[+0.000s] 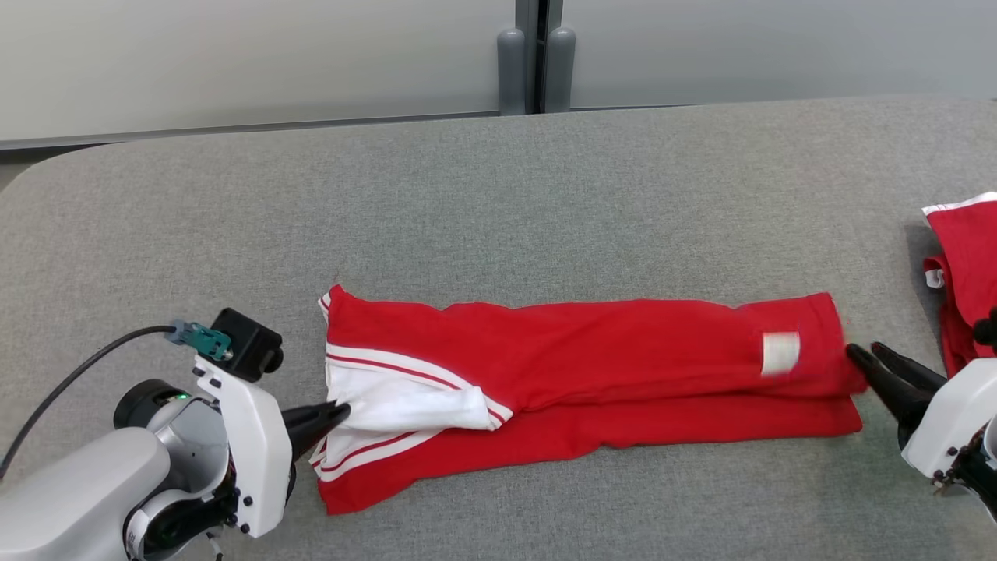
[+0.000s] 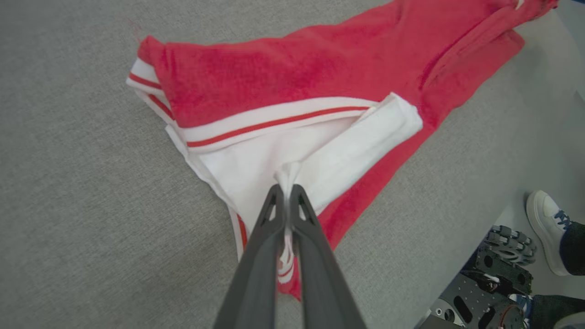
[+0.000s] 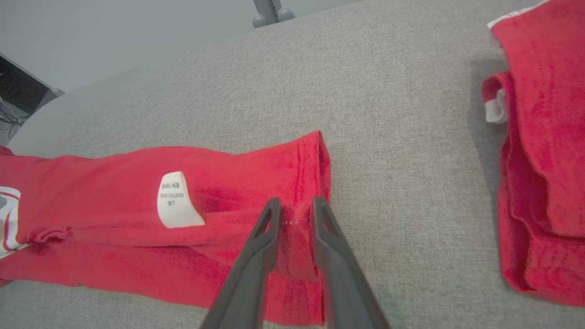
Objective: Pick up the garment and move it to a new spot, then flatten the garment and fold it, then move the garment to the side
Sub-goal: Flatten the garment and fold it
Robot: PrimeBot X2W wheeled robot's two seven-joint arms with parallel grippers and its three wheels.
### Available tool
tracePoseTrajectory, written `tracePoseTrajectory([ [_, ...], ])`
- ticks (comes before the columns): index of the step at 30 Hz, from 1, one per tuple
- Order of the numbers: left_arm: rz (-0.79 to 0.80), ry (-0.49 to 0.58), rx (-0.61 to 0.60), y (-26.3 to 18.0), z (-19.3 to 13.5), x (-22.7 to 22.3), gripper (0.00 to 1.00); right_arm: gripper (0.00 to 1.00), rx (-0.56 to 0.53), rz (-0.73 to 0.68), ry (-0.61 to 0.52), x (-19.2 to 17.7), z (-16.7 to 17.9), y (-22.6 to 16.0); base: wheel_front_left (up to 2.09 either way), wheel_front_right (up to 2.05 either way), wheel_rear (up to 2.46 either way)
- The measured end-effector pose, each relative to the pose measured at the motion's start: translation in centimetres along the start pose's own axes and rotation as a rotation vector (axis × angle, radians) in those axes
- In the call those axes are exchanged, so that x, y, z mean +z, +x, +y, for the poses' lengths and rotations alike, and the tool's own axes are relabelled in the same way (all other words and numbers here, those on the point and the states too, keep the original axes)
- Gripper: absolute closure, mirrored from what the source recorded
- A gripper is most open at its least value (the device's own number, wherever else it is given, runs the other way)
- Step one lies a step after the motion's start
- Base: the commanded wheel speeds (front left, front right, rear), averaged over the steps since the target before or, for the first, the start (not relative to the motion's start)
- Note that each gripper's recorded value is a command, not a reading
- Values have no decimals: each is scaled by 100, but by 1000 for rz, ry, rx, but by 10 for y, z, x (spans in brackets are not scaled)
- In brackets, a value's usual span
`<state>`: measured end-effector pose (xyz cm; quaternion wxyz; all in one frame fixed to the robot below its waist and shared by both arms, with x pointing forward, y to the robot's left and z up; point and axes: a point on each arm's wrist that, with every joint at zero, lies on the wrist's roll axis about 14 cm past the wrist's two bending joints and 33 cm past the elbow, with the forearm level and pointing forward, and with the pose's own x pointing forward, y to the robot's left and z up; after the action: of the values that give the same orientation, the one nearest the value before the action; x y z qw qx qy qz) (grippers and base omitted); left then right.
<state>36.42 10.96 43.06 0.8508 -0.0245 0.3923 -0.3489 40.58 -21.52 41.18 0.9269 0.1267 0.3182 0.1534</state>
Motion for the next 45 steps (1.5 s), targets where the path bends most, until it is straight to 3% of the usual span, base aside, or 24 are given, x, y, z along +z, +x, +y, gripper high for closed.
tracePoseTrajectory([
  [1, 7, 1, -4, 0, -1, -2, 90, 0, -2, 18, -2, -4, -1, -1, 0, 0, 0],
  [2, 16, 0, -6, 0, -3, -4, 65, 0, -7, 29, 0, -6, -3, -3, 0, 0, 0],
  [3, 23, -1, -7, 1, -4, -7, 15, 0, -13, 37, 0, -7, -5, -4, 0, 0, 0],
  [4, 30, -1, -8, 1, -4, -9, 0, 0, -23, 44, 7, -8, -8, -6, 0, 0, 0],
  [7, 14, 12, 26, 0, 2, -7, 0, 0, -69, 74, -16, -12, -24, -12, 0, 0, 0],
  [13, -102, -22, 50, -1, 6, 16, 0, 0, -34, -123, 26, 26, -8, -3, 0, 0, 0],
  [22, -667, -83, 200, -38, 30, 116, 0, 0, 27, -433, -53, 86, 21, -8, 0, 0, 0],
  [26, -814, -106, 317, -57, 46, 127, 0, 0, 56, -593, -50, 119, 41, -18, 0, 0, 0],
  [30, -979, -145, 390, -85, 50, 146, 0, 0, 59, -614, -98, 105, 54, -19, 0, 0, 0],
  [37, -1085, -169, 540, -100, 43, 110, 0, 0, 46, -631, -98, 80, 68, -23, 0, 0, 0],
  [45, -995, -197, 620, -83, 38, 48, 0, 0, 15, -594, -86, 48, 71, -23, 0, 0, 0],
])
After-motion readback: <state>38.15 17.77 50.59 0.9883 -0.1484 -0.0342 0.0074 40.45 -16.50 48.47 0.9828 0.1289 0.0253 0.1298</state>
